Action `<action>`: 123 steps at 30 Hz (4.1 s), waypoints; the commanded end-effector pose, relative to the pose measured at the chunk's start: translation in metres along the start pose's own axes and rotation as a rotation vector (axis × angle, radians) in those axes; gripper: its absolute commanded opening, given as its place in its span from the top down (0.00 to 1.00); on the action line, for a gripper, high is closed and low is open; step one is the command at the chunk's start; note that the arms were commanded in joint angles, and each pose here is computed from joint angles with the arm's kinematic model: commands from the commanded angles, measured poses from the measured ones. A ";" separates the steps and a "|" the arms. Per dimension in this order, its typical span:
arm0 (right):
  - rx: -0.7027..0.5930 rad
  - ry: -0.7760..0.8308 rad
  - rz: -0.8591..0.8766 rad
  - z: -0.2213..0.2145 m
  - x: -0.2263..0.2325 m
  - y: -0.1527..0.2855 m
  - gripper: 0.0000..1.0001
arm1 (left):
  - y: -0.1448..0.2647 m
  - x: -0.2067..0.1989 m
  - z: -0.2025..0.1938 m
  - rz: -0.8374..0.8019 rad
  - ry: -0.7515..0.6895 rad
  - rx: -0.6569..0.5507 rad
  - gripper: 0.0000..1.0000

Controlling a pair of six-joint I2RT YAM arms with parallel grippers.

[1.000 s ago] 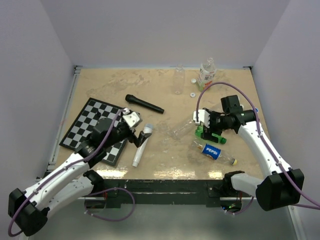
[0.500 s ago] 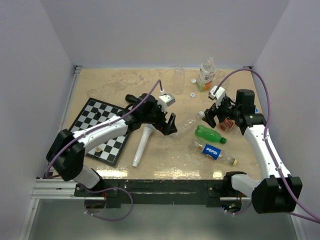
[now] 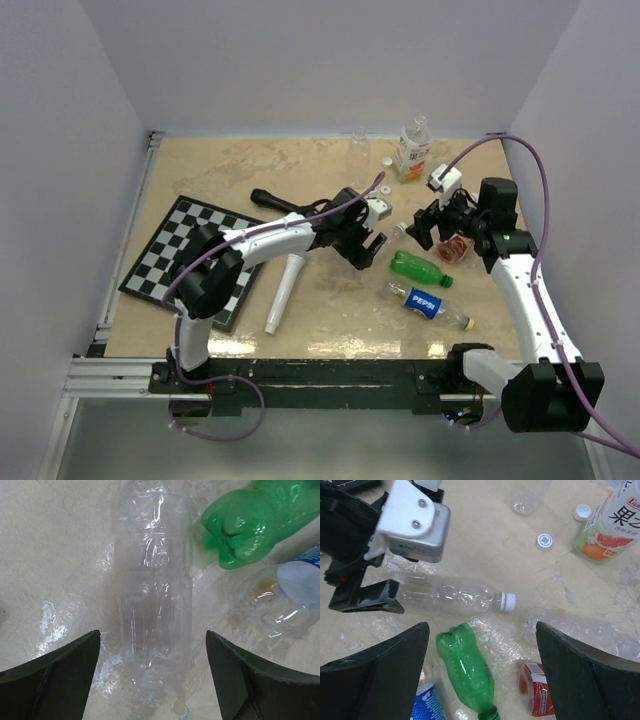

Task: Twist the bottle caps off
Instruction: Pick up the plastic bottle at the center of the board, then unscrew the bottle cap from the plastic bottle.

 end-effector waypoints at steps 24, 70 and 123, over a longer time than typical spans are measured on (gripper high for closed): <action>-0.068 0.003 0.003 0.002 -0.005 0.014 0.09 | 0.040 -0.012 0.017 0.006 -0.080 -0.111 0.73; -0.138 0.052 0.545 0.033 0.048 -0.010 0.13 | 0.178 0.032 -0.068 0.118 -0.506 -0.515 0.90; -0.242 0.149 0.930 0.081 0.079 -0.039 1.00 | 0.172 0.022 -0.073 0.013 -0.530 -0.489 0.95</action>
Point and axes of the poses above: each gripper's point midway between its finger pads, its own y axis back along the fingers, its own x axis along the line the jaws close on, z = x × y, the point moved 7 cm from there along y, back along the fingers, and after that the axes turned 15 degrees about y, right-handed, at the moved point
